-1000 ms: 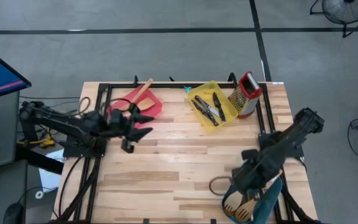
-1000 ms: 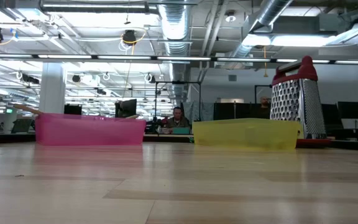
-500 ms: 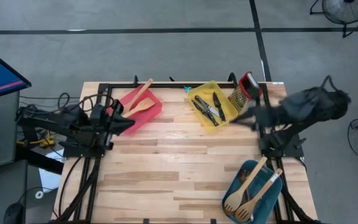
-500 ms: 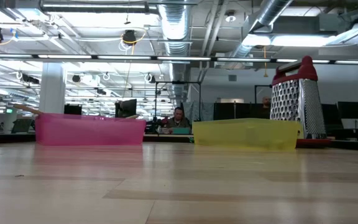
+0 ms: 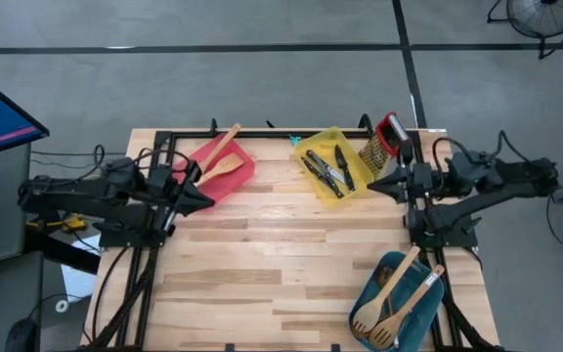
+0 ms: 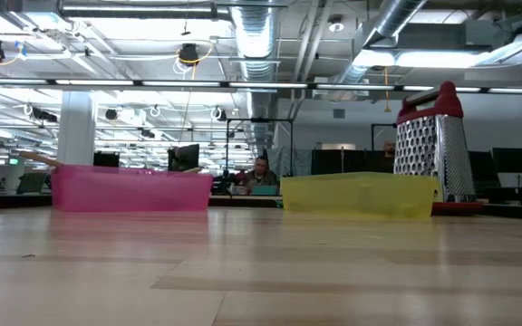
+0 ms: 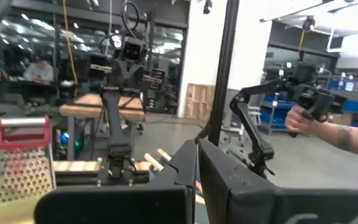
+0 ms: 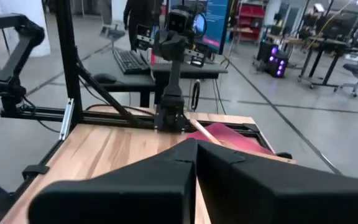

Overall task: Pick & Place Kitchen Items
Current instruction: Return to Home Position

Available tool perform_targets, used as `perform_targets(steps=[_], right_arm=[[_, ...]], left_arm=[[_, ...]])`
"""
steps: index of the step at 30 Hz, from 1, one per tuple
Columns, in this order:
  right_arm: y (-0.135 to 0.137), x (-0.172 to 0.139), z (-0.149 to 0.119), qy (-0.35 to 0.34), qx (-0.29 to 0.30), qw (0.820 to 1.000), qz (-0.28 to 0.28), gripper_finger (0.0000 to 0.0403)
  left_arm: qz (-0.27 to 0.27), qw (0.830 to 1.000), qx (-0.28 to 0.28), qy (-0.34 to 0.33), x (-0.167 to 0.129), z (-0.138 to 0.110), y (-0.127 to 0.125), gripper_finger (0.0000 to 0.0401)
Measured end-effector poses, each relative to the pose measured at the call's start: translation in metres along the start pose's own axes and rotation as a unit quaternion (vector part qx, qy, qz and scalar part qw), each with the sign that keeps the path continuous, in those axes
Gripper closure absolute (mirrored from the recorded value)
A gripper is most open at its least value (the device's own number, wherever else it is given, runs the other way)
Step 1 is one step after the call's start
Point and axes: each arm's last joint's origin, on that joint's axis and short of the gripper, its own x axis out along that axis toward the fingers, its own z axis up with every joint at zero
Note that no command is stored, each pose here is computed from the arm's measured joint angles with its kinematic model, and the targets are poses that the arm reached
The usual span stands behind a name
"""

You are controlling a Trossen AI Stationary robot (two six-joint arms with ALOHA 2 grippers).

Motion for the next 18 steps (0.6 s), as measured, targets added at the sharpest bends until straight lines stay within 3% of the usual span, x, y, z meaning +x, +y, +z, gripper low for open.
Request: perform_targets(steps=[8, 18], right_arm=[[0.004, 0.009, -0.059, -0.046, 0.018, 0.999, -0.016, 0.0391], [0.01, 0.015, -0.112, -0.099, 0.041, 0.994, -0.022, 0.0394]], left_arm=[[0.018, 0.999, -0.002, 0.033, 0.009, -0.013, 0.024, 0.04], [0.069, 0.997, -0.019, 0.006, -0.01, -0.079, 0.048, 0.04]])
